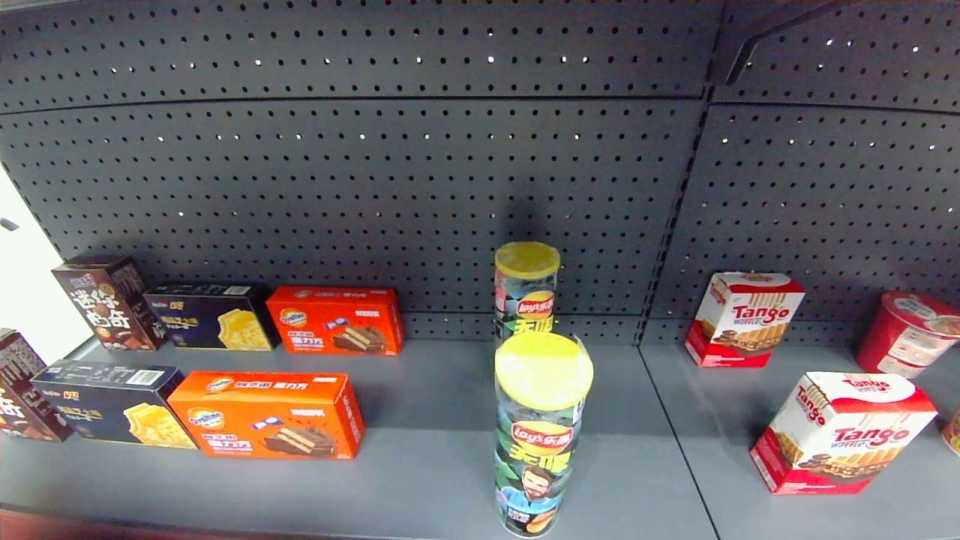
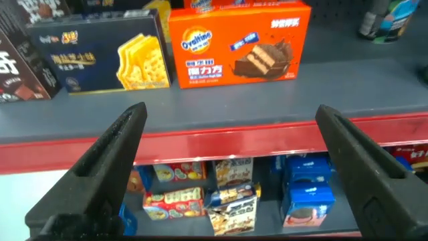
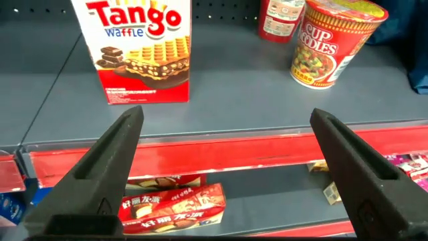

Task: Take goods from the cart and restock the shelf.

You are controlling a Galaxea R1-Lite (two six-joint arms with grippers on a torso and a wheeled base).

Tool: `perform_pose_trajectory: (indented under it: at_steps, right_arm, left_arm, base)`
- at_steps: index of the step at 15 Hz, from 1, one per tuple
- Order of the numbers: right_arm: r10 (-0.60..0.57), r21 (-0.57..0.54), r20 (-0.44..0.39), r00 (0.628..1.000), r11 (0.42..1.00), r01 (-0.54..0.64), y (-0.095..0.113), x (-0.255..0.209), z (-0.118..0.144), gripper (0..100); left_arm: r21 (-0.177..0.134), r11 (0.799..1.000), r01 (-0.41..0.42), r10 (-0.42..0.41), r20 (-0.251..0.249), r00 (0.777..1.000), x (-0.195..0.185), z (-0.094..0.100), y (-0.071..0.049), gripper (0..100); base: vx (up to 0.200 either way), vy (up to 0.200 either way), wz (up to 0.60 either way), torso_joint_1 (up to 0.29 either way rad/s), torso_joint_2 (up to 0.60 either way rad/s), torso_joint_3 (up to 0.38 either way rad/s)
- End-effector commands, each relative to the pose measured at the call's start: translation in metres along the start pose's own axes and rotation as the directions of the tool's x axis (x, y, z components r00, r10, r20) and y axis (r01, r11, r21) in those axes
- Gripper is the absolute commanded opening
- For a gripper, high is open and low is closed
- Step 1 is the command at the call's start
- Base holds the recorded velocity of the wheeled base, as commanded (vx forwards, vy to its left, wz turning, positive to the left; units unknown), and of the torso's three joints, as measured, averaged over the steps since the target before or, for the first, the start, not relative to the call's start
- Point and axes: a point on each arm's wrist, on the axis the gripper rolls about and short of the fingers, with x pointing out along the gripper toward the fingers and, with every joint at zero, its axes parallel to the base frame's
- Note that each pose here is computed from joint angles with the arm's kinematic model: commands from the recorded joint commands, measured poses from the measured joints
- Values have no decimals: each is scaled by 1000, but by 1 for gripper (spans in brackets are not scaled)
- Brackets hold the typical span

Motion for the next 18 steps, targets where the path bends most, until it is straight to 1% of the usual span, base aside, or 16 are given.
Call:
perform_pose_trajectory:
  at_steps: [1,8,11,13,18]
  right_arm:
    - [-1,1,-3,1000,1000,1,0,0,0,100]
    - [-1,2,-3,1000,1000,1,0,0,0,100]
    - [-1,4,-3,1000,1000,1,0,0,0,100]
    - [2,2,-3,1000,1000,-2,0,0,0,100]
    - [4,7,-4,1000,1000,-4,0,0,0,100]
  left_arm:
    - [2,1000,3,-3,11,1000,-1,0,0,100]
    - [0,1000,2,-2,11,1000,-1,0,0,100]
    - [-7,1000,-3,3,11,1000,-1,0,0,100]
    - [-1,1000,-1,1,11,1000,-1,-1,0,100]
    - [-3,1000,-1,1,11,1000,-1,0,0,100]
  base:
    - [0,0,0,0,0,0]
    - [0,0,0,0,0,0]
    - [0,0,0,0,0,0]
    - [0,0,0,0,0,0]
    - [0,0,0,0,0,0]
